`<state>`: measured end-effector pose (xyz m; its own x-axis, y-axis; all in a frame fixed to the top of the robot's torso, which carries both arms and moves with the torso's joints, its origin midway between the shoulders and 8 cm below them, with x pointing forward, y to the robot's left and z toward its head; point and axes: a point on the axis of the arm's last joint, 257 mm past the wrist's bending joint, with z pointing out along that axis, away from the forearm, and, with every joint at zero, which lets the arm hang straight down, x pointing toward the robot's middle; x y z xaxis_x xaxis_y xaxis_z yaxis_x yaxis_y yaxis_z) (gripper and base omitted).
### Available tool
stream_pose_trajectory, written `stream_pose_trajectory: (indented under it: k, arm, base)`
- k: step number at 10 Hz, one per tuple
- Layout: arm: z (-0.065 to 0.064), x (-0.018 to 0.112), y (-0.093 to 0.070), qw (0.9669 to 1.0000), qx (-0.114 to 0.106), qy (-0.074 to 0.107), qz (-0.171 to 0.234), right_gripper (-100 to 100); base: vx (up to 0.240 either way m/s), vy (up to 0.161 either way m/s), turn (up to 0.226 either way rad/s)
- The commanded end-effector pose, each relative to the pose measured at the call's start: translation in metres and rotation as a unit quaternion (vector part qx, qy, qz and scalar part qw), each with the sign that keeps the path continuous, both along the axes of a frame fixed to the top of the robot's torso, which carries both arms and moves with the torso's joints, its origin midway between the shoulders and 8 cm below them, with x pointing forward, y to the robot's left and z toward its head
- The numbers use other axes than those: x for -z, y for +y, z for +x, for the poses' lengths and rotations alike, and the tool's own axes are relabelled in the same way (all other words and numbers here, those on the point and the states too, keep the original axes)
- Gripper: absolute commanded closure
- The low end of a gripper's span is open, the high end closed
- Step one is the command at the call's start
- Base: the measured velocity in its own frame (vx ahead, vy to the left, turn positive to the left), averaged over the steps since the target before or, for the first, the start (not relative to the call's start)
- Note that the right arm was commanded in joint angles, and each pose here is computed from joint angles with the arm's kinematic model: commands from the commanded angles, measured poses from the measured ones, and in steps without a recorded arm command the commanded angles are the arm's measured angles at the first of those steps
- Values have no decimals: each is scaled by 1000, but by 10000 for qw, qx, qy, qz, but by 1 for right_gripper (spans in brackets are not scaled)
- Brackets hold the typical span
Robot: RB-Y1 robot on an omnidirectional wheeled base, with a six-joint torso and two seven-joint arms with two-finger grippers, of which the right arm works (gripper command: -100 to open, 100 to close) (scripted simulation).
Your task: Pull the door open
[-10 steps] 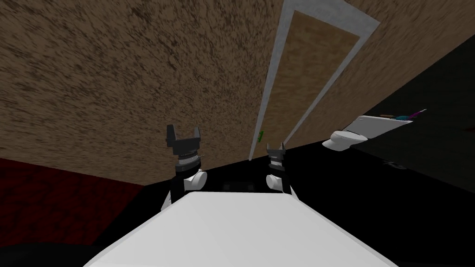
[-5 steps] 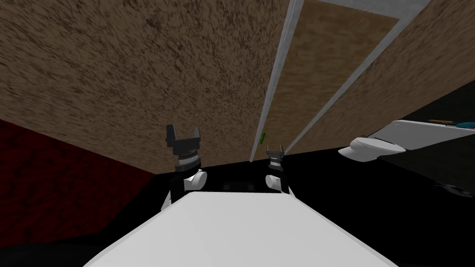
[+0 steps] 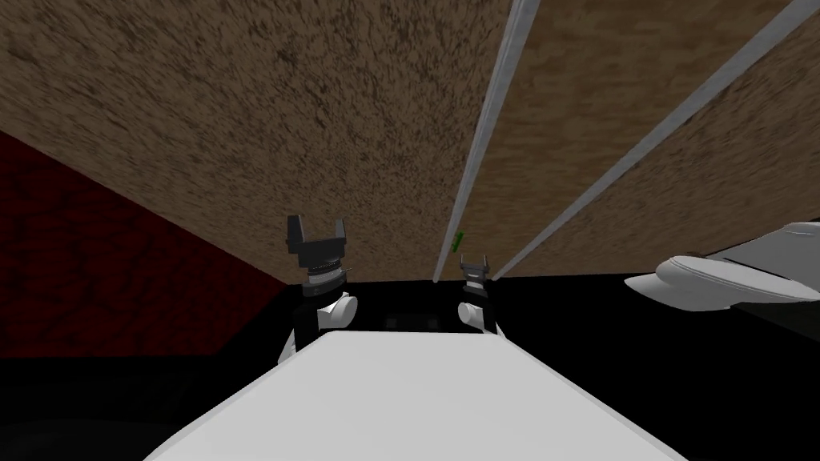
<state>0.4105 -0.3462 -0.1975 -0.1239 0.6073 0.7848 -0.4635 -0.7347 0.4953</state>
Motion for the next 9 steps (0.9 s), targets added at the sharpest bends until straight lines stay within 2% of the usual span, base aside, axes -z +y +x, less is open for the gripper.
stream_pose_trajectory:
  k: [1, 5, 9]
  arm:
    - [0, 13, -3, 9997, 7, 40, 232, -100]
    - [0, 43, -18, 9970, 65, 136, 763, -100]
    - [-3, 72, -33, 9916, 163, 213, 1264, -100]
  base:
    - [7, -115, 212]
    - [-11, -125, 211]
    - [-13, -116, 204]
